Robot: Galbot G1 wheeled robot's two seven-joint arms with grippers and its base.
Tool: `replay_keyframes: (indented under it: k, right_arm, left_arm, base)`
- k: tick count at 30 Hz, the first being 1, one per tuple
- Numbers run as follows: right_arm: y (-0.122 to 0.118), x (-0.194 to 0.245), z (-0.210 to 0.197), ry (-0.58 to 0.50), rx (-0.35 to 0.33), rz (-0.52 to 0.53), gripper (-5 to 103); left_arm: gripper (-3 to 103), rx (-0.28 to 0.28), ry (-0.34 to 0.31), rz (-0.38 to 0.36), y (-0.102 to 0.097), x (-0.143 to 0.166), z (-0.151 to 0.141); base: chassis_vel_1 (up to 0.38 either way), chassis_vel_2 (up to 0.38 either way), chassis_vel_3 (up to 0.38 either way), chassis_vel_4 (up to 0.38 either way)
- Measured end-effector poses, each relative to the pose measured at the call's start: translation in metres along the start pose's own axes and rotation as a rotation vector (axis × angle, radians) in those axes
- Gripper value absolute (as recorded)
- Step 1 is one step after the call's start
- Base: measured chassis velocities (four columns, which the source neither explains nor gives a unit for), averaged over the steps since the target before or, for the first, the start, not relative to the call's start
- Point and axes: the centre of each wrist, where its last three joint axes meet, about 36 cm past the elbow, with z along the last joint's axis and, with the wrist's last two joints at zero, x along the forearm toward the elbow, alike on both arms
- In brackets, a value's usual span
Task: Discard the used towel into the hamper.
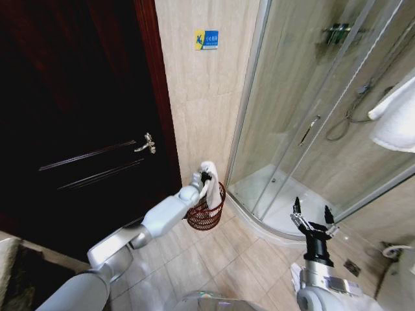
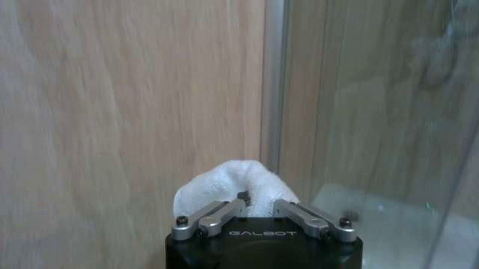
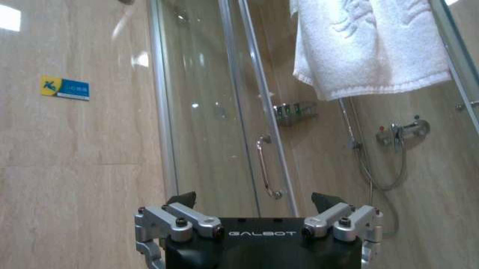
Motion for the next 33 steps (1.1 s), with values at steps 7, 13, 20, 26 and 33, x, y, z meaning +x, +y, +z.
replay_keyframes:
  k: [7,13,20,26,33]
  right_arm:
    - [0.003,-0.002,0.003,0.002,-0.003,-0.016,100]
    - [0.005,-0.002,0.013,0.004,-0.014,-0.025,100]
    - [0.015,-0.005,0.023,-0.038,-0.054,0.006,100]
    - [0.014,-0.007,0.017,-0.069,-0.029,-0.002,100]
    - [0.028,-0.016,0.0,-0.118,-0.034,-0.034,100]
  left_arm:
    - [2,-0.034,0.074,-0.025,0.002,0.009,0.047]
    - [2,-0.065,0.114,-0.008,0.015,0.001,0.044]
    - [2,-0.166,0.168,0.032,0.024,-0.025,0.032]
    - [2,-0.184,0.188,0.06,0.013,-0.039,0.031]
    - [2,-0.203,0.223,0.035,-0.009,-0.059,0.053]
  base:
    - [0.0,0.0,0.0,0.0]
    - [0.0,0.0,0.0,0.0]
    - [0.0,0.0,0.0,0.0]
    - [0.0,0.0,0.0,0.0]
    - [0.0,0.0,0.0,0.0]
